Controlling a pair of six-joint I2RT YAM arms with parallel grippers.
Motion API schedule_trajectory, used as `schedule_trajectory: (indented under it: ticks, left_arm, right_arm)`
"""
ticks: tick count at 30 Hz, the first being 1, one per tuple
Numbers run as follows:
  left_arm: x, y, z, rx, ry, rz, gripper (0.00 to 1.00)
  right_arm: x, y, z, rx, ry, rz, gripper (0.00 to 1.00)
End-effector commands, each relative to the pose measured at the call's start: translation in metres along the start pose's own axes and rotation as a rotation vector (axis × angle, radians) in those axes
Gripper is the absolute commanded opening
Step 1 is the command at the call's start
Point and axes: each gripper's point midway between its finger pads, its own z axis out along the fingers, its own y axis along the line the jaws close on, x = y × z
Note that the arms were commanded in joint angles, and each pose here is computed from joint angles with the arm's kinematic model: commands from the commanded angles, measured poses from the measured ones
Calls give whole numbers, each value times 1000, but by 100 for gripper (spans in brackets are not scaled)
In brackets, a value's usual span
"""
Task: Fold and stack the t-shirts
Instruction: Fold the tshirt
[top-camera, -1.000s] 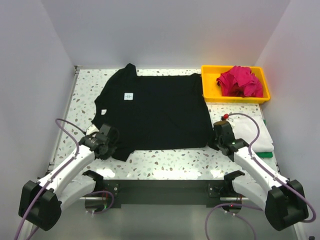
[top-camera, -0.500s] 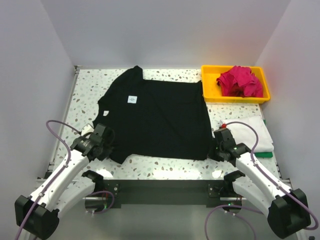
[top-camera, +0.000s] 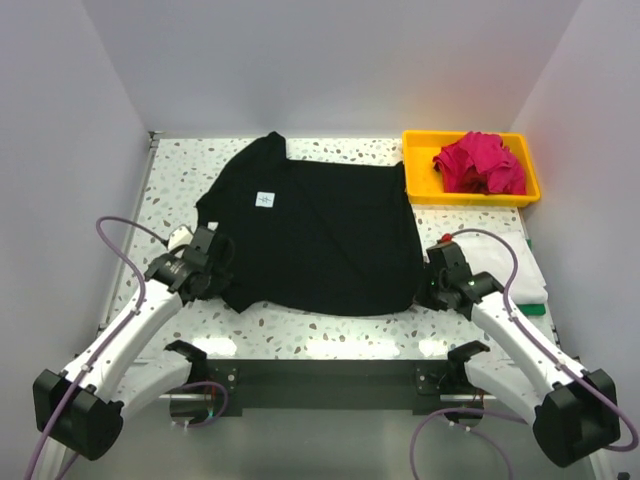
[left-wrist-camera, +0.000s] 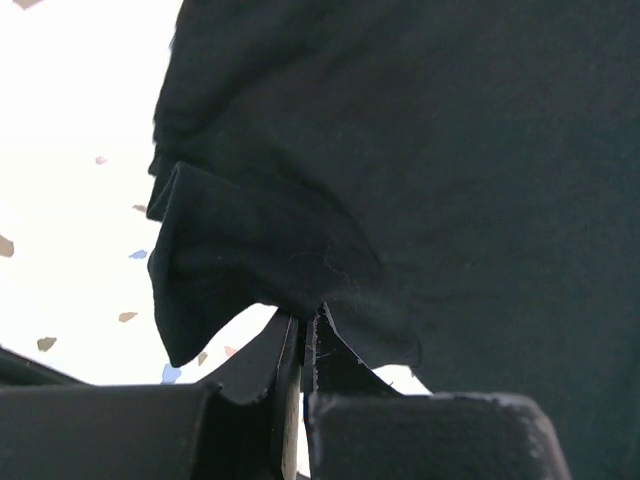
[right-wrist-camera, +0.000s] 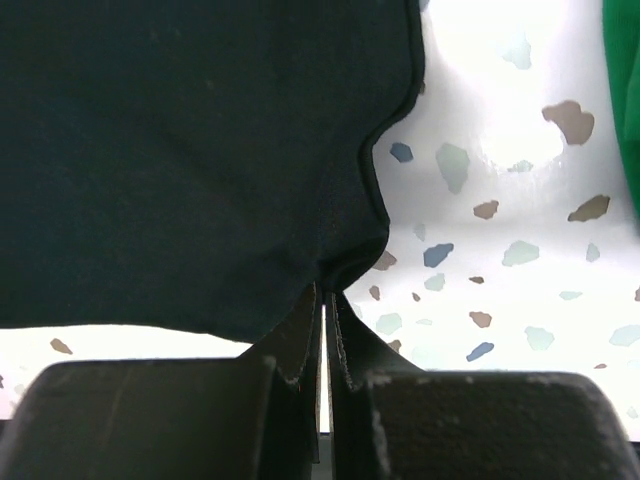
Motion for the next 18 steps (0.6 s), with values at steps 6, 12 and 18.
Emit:
schedule_trajectory:
  ticks: [6, 12, 18]
  left_arm:
    - [-43, -48, 3, 61, -123, 47, 0]
    - [-60, -61, 11, 53, -163, 56, 0]
    - [-82, -76, 17, 80, -218, 12, 0]
  right_arm:
    - [-45, 19, -11, 23, -87, -63, 0]
    - [-74, 32, -7, 37, -140, -84, 0]
    - [-102, 43, -3, 50, -189, -111, 0]
